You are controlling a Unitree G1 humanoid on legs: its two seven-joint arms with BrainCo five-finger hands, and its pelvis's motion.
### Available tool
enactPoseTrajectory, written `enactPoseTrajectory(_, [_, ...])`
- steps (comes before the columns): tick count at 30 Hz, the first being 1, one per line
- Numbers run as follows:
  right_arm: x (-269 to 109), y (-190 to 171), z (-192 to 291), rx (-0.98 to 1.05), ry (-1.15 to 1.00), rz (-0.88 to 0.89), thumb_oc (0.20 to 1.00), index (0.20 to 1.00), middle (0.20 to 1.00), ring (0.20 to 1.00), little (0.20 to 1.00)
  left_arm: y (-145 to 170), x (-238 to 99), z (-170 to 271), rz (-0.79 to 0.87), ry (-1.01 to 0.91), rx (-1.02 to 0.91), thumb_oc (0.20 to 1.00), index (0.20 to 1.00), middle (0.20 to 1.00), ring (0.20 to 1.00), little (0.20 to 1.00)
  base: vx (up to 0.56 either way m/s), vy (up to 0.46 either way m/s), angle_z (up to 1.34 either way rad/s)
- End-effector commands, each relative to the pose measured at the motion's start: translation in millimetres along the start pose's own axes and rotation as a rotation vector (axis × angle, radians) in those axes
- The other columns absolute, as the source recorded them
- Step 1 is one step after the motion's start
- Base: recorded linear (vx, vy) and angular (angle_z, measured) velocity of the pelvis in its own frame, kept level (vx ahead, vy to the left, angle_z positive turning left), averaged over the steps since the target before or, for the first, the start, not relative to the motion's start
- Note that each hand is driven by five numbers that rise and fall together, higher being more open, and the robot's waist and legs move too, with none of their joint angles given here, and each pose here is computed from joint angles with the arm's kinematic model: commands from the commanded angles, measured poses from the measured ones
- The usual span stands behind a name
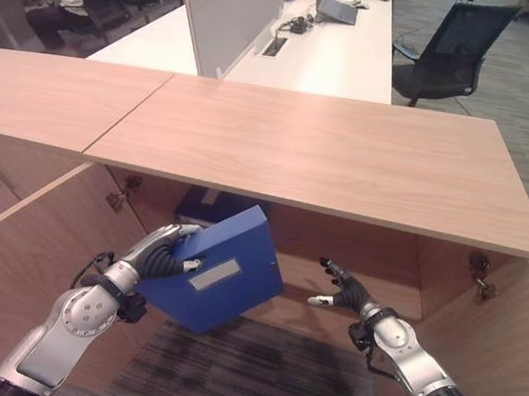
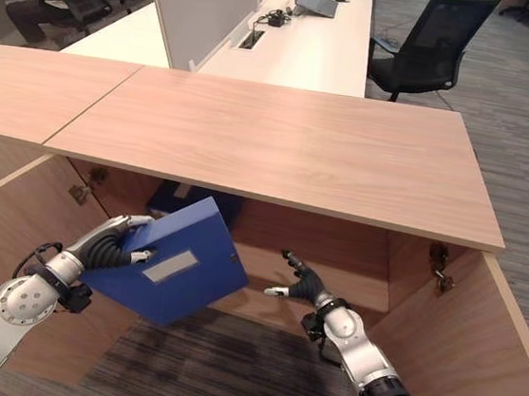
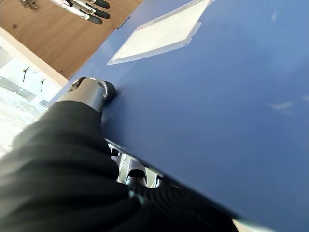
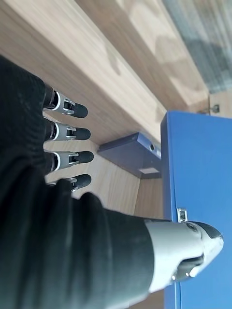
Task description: Put the empty folder in the office cabinet
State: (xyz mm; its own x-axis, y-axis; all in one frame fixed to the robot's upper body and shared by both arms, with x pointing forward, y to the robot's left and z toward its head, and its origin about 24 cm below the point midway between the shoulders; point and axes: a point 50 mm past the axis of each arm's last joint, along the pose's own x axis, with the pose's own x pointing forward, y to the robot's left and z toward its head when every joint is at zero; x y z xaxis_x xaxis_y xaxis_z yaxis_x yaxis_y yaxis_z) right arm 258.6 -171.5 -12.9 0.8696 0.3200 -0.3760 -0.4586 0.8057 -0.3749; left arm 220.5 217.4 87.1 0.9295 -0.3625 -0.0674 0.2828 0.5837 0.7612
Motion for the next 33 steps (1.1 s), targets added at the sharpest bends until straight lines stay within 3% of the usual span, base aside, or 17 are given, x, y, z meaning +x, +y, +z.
enactPoseTrajectory(1, [14,18,53,0.032,-0.231,0.063,1.000,1.000,1.000,1.000,1.000,24,8,33,0.067,-0.189,0.026,0.200,0.200,0.200,0.200,0.200,0.00,0.000,0.00])
enactPoseTrajectory(20, [27,40,76,0.004,-0.291,0.171,1.000,1.000,1.000,1.000,1.000,21,20,60,0.006,-0.336,-0.050,0.200,0.200,0.200,0.200,0.200,0.00,0.000,0.00])
enactPoseTrajectory(33, [33,35,109,-0.071,-0.402,0.174,1.000,1.000,1.000,1.000,1.000,22,25,78,-0.041,-0.428,-0.048,0.200,0.200,0.200,0.200,0.200,0.00,0.000,0.00])
